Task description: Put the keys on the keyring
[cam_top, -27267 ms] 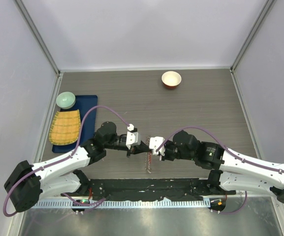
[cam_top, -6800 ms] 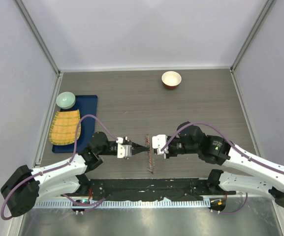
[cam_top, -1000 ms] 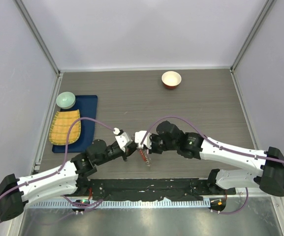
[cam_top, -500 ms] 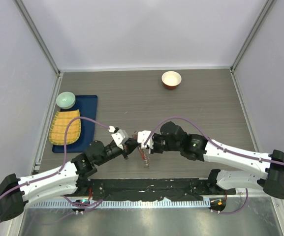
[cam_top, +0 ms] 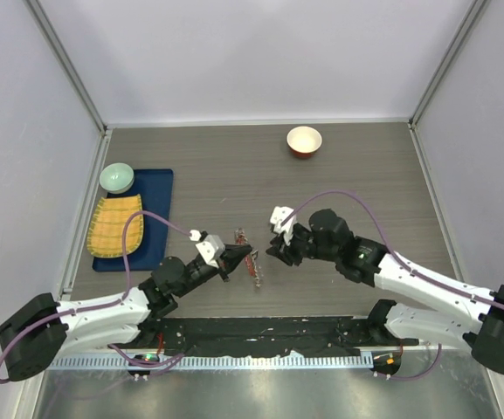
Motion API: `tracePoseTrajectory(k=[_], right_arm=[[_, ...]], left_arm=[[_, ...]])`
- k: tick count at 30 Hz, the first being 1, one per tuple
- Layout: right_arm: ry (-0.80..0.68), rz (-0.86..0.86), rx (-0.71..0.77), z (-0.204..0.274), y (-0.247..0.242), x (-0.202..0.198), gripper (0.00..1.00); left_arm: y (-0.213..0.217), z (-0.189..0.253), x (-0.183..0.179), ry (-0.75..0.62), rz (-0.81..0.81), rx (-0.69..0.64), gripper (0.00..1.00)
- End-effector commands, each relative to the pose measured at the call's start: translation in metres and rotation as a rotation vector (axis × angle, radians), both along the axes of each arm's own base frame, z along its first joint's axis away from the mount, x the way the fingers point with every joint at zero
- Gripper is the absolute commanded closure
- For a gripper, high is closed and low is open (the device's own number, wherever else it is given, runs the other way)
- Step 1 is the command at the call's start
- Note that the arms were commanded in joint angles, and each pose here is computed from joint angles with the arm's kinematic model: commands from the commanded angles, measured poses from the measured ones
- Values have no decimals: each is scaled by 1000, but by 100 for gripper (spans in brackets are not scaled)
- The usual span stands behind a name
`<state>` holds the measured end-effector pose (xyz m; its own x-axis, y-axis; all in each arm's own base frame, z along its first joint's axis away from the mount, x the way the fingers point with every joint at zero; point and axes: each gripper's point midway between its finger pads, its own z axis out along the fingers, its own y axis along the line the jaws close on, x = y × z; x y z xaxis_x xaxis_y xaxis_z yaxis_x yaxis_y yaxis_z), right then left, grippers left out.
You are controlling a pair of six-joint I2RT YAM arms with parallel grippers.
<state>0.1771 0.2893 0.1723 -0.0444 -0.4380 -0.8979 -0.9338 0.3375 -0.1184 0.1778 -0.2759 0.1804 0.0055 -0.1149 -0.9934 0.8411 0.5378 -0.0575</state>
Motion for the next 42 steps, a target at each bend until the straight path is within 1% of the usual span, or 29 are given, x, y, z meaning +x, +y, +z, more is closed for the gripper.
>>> tracePoseTrajectory(k=[1,2,9,10,12,16,22,28,42], right_arm=[[95,21,238,33,2,-1,65],[72,10,273,40,1,6,65],[57,2,354,42,5,16,65],[33,6,383,47,8,19,65],[27,-3,397,45,6,23,65],[29,53,419,45,13,20,65],[25,70,461,49,15,18,65],[52,127,453,44,20,9,65],[74,174,448,39,27,5,65]], left_arm=[[4,52,4,-145,27,-150,100],[1,54,0,-158,-5,-146,100],[0,63,-4,-199,-23,-141,100],[1,63,-4,-202,-24,-141,100],[0,65,-5,-205,-30,-144,100],[1,70,-7,-214,-34,-150,100],[1,72,-7,-217,-33,-154,100],[1,72,-7,-216,-34,-155,100],[-1,79,-9,-223,-50,-172,100]])
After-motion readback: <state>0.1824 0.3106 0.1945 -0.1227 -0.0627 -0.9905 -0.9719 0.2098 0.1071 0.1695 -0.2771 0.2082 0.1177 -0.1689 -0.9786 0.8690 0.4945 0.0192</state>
